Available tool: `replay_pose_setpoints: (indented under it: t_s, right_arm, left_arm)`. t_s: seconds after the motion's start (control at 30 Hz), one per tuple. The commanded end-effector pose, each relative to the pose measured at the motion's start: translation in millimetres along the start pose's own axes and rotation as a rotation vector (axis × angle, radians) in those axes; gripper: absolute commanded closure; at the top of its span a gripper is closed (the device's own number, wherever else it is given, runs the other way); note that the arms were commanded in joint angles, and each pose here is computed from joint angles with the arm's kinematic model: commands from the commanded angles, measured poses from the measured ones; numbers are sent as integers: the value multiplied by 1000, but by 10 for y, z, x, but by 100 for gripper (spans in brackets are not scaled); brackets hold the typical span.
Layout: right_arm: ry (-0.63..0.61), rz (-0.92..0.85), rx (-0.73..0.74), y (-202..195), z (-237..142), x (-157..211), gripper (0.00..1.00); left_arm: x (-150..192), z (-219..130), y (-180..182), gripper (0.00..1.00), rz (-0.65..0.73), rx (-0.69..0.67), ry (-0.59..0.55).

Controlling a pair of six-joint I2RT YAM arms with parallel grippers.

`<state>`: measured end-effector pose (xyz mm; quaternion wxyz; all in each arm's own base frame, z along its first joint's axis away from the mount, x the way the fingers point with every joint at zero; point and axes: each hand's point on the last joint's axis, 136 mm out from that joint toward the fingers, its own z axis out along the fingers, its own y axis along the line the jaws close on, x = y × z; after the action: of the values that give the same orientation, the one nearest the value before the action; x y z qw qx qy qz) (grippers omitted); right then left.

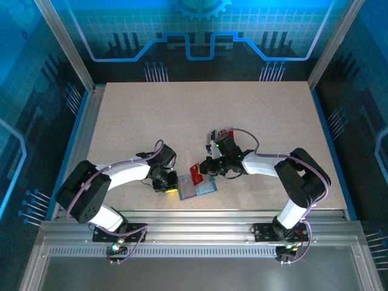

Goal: Put the credit cards into the card holder
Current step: Insert the credit card into the card slot.

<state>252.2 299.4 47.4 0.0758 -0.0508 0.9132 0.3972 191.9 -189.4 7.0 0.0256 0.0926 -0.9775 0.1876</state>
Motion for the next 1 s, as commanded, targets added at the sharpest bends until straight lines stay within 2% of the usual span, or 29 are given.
replay_pose_setpoints:
  t_s: [0.0, 0.67, 0.97]
  right_arm:
    - [8, -15, -36, 153, -6, 4, 100]
    - [26, 18, -35, 70, 56, 179, 100]
    - [53, 23, -14, -12, 50, 402, 100]
  left_arm:
    - [55, 242, 88, 87, 5, -6, 20]
    - [56, 255, 94, 87, 0, -3, 20]
    - [58, 274, 104, 87, 0, -5, 22]
